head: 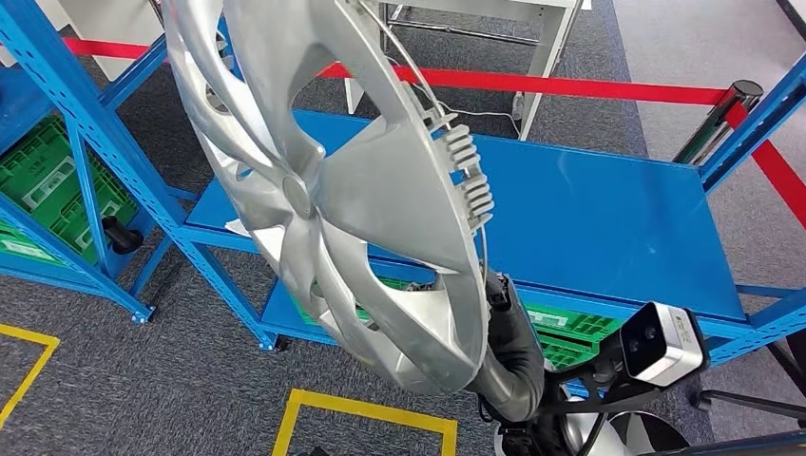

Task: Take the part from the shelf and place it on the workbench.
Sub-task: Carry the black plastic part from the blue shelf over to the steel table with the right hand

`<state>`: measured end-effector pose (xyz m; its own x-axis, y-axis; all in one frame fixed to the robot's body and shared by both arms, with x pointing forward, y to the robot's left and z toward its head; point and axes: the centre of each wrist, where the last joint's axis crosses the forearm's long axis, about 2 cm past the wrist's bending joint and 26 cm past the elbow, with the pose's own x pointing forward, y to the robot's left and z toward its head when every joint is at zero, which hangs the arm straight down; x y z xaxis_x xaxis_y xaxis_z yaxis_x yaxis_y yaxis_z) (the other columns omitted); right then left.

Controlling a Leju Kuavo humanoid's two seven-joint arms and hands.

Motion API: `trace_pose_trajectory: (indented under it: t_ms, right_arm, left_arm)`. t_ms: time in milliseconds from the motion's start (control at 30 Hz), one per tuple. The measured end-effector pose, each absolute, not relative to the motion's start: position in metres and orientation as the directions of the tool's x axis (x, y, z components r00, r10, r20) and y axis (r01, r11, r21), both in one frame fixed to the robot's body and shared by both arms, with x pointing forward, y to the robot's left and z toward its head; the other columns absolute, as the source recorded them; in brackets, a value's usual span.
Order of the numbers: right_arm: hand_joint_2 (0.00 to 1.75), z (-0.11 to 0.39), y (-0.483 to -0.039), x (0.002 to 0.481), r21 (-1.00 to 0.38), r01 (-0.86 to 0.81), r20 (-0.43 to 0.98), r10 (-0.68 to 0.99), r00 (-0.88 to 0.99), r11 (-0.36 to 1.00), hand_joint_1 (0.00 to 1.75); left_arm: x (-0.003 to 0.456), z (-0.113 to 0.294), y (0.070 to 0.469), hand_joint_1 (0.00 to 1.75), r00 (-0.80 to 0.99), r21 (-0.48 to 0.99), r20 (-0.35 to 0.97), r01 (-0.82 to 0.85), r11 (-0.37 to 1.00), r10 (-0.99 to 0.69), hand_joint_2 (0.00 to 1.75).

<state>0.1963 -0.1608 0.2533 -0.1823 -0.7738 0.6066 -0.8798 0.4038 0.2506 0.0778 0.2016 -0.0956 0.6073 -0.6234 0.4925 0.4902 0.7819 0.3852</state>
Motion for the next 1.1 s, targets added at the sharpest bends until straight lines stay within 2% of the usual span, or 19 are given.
trace_pose_trajectory:
  t_ms: [467,1100]
  right_arm:
    - [1.75,0.247,-0.168,0.195,0.245,-0.829,0.676,-0.702,-0.225,0.503,1.75]
    - [1.75,0.245,-0.176,0.195,0.245,-0.801,0.7,-0.671,-0.244,0.546,1.75]
  left_arm:
    - [0.078,-0.096,0.201,0.0,0.612,0.381,0.487,0.493,0.782,-0.623,1.75]
    - [0.078,-0.096,0.201,0.0,0.621,0.368,0.485,0.494,0.788,-0.615,1.75]
